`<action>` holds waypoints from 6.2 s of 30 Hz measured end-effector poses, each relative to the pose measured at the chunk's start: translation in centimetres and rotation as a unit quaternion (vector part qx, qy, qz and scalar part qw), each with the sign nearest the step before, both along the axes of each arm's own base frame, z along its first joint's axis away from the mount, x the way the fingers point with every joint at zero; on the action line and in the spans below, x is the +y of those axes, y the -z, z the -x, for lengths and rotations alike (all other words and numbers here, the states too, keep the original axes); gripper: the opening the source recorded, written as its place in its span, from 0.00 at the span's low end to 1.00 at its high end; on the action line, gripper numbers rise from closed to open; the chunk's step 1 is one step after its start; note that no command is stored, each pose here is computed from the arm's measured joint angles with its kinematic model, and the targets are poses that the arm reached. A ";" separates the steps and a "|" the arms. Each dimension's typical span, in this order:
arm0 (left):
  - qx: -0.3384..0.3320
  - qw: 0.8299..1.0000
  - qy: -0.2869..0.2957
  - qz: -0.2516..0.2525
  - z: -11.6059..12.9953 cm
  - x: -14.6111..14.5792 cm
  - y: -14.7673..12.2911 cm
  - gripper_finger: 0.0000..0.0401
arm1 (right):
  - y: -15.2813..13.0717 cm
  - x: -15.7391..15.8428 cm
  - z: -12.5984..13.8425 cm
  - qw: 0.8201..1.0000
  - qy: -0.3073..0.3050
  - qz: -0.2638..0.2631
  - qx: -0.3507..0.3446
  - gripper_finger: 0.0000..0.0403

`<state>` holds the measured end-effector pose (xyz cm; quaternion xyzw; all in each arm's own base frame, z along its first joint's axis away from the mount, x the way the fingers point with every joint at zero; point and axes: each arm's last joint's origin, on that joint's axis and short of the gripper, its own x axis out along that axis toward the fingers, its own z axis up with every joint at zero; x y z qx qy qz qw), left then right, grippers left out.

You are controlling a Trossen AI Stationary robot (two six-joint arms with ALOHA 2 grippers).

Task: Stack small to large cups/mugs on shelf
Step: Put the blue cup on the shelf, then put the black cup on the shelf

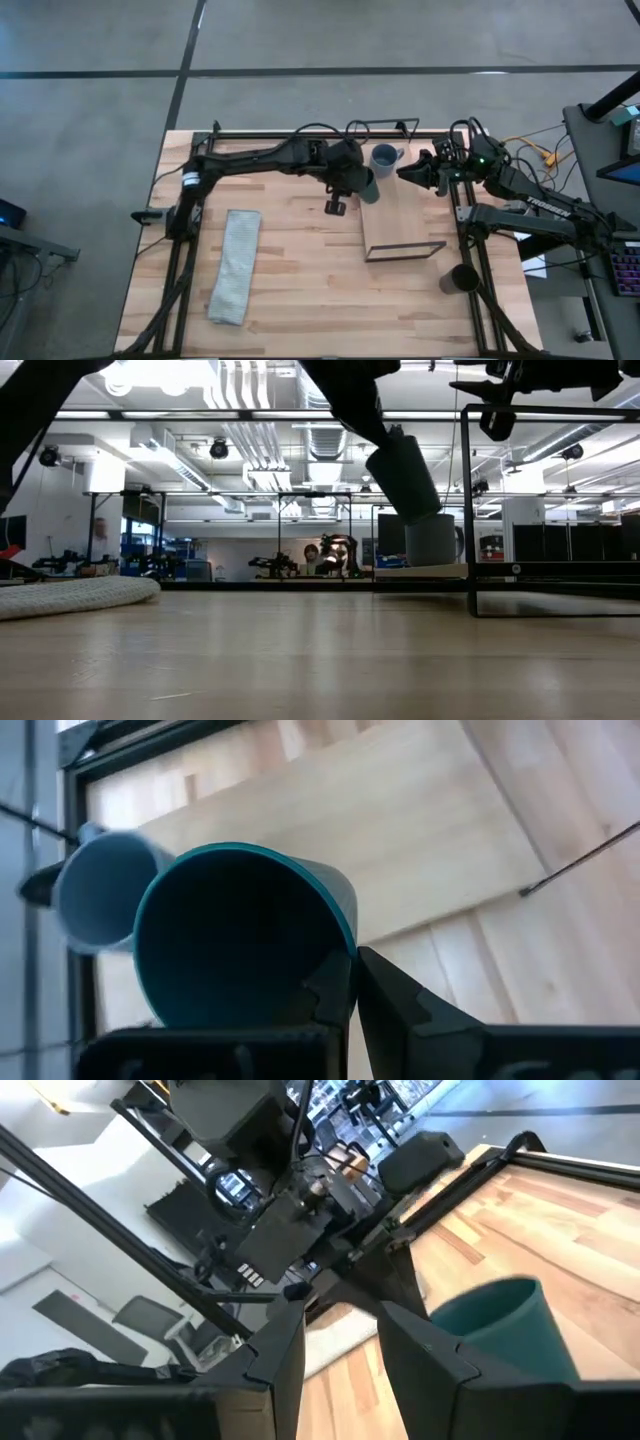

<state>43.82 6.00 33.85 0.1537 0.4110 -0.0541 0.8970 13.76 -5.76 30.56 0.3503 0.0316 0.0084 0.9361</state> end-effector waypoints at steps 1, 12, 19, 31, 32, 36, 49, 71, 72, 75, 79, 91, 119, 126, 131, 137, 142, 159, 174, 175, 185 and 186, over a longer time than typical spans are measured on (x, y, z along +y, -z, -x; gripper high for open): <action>-0.008 1.000 0.004 0.004 -0.3 0.0 0.1 0.00 | 0.0 0.0 0.0 1.000 0.000 0.001 0.001 0.30; -0.001 1.000 0.011 0.010 -2.4 -0.3 3.1 0.00 | -0.2 0.2 0.4 1.000 0.000 0.005 -0.005 0.30; 0.003 1.000 0.014 0.011 -3.2 -0.5 4.2 0.00 | 0.0 0.3 0.5 1.000 -0.001 0.001 0.002 0.30; 0.001 1.000 0.013 0.011 -3.2 -0.5 4.4 0.00 | 0.0 0.3 0.5 1.000 -0.001 0.001 0.004 0.30; 0.003 1.000 0.013 0.011 -3.2 -0.5 4.5 0.00 | 0.0 0.3 0.5 1.000 -0.001 0.001 0.004 0.30; 0.004 1.000 0.011 0.009 -3.2 -0.5 4.6 0.00 | 0.0 0.3 0.5 1.000 -0.001 -0.002 0.003 0.30; -0.014 1.000 0.011 0.007 -3.5 -0.5 4.4 0.05 | 0.0 0.3 0.5 1.000 0.000 -0.011 0.004 0.30; -0.063 0.998 0.005 0.002 -4.2 -0.4 3.9 0.10 | 0.0 0.4 0.5 1.000 -0.020 -0.014 0.003 0.30; -0.063 0.998 0.000 0.006 -4.2 -0.4 3.9 0.10 | 0.0 0.5 0.5 0.999 -0.032 -0.015 0.003 0.30; -0.065 0.998 -0.006 0.012 -4.2 -0.5 3.7 0.10 | 0.3 0.6 0.6 0.998 -0.053 -0.026 0.020 0.29; -0.070 0.997 -0.024 -0.004 -4.0 -0.6 3.1 0.10 | 1.5 0.5 0.6 0.995 -0.038 -0.052 0.074 0.25; -0.033 0.996 -0.080 0.003 -2.1 -0.5 1.7 0.01 | 3.1 -0.6 -0.9 0.987 0.019 -0.080 0.137 0.03; -0.041 0.993 -0.059 0.092 -3.0 -2.9 7.5 0.00 | 5.3 -1.6 -2.8 0.970 0.024 -0.131 0.203 0.02; -0.056 0.992 -0.064 0.090 -3.7 -2.4 8.6 0.00 | 5.5 -1.7 -2.9 0.969 0.025 -0.133 0.206 0.02; -0.061 0.992 -0.064 0.089 -4.0 -2.3 8.9 0.00 | 5.4 -1.7 -2.9 0.970 0.025 -0.133 0.204 0.02; -0.098 0.989 -0.070 0.088 -4.4 -1.3 8.4 0.00 | 5.4 -1.7 -2.9 0.969 0.027 -0.134 0.205 0.02; -0.114 0.986 -0.082 0.085 -4.4 0.0 8.2 0.00 | 5.4 -1.7 -2.9 0.969 0.034 -0.131 0.205 0.02; -0.048 0.991 -0.090 0.089 -2.9 -0.2 7.8 0.00 | -2.7 1.1 2.1 0.977 -0.001 -0.002 0.213 0.02; -0.053 0.987 -0.107 0.109 -2.5 -0.2 6.8 0.00 | -7.2 4.5 7.2 0.910 -0.082 -0.065 0.400 0.08; -0.053 0.987 -0.107 0.109 -2.5 -0.2 6.8 0.00 | -7.1 4.6 7.4 0.904 -0.090 -0.063 0.412 0.09; -0.053 0.985 -0.117 0.116 -2.5 -0.1 6.8 0.00 | -5.6 4.2 6.5 0.882 -0.125 -0.032 0.453 0.19; -0.053 0.984 -0.120 0.118 -2.5 -0.1 6.8 0.00 | -5.4 4.2 6.4 0.880 -0.128 -0.031 0.456 0.20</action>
